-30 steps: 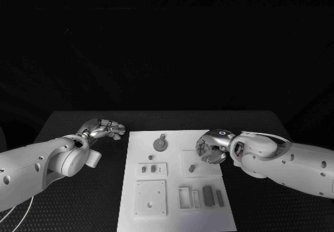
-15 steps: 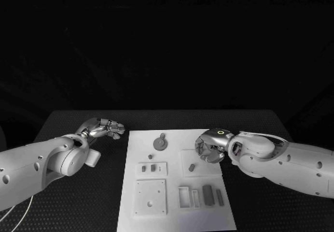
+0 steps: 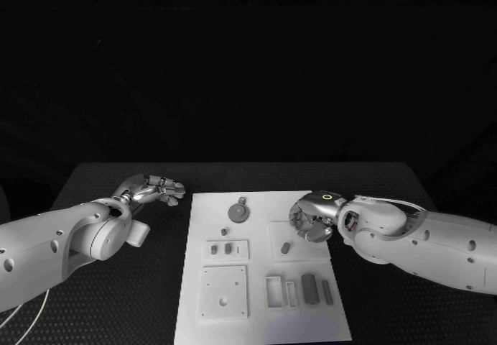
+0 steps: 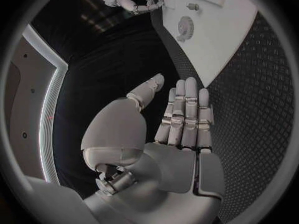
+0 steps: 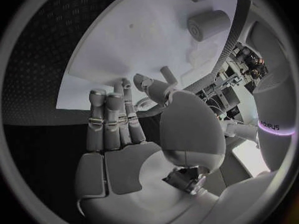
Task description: Assemble the parts on the task board
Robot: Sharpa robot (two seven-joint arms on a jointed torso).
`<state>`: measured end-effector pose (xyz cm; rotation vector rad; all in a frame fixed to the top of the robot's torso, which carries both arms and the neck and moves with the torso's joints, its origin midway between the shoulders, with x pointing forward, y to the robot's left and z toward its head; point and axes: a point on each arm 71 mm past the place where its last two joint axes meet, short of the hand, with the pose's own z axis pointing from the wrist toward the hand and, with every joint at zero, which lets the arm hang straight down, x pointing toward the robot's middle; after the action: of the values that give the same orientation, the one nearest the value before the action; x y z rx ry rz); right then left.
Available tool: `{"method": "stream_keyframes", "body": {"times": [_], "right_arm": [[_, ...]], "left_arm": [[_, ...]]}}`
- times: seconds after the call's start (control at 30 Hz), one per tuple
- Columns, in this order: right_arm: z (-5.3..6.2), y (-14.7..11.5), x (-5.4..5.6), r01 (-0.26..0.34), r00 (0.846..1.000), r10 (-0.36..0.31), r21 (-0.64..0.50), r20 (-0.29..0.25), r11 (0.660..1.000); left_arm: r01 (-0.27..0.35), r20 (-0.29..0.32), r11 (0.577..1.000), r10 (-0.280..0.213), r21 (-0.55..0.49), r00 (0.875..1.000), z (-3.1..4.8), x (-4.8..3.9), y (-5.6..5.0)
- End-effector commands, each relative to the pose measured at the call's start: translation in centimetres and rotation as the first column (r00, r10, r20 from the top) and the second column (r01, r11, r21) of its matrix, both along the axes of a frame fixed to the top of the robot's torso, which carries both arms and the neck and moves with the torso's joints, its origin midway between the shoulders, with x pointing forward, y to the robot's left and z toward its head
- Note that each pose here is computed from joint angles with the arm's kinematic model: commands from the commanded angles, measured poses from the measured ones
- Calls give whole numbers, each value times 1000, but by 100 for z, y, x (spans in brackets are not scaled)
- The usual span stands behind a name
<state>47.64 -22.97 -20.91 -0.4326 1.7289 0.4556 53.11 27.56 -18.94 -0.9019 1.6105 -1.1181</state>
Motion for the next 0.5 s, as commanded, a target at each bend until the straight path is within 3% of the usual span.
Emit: {"method": "stream_keyframes", "body": {"times": [0.03, 0.5], "right_arm": [[-73, 17, -23, -9, 1000, 8, -29, -24, 1000], [-128, 50, -39, -20, 1000, 21, -90, 10, 996]], "left_arm": [[5, -2, 1000, -5, -7, 1000, 2, -3, -9], [3, -7, 1000, -3, -6, 1000, -1, -5, -1]]}}
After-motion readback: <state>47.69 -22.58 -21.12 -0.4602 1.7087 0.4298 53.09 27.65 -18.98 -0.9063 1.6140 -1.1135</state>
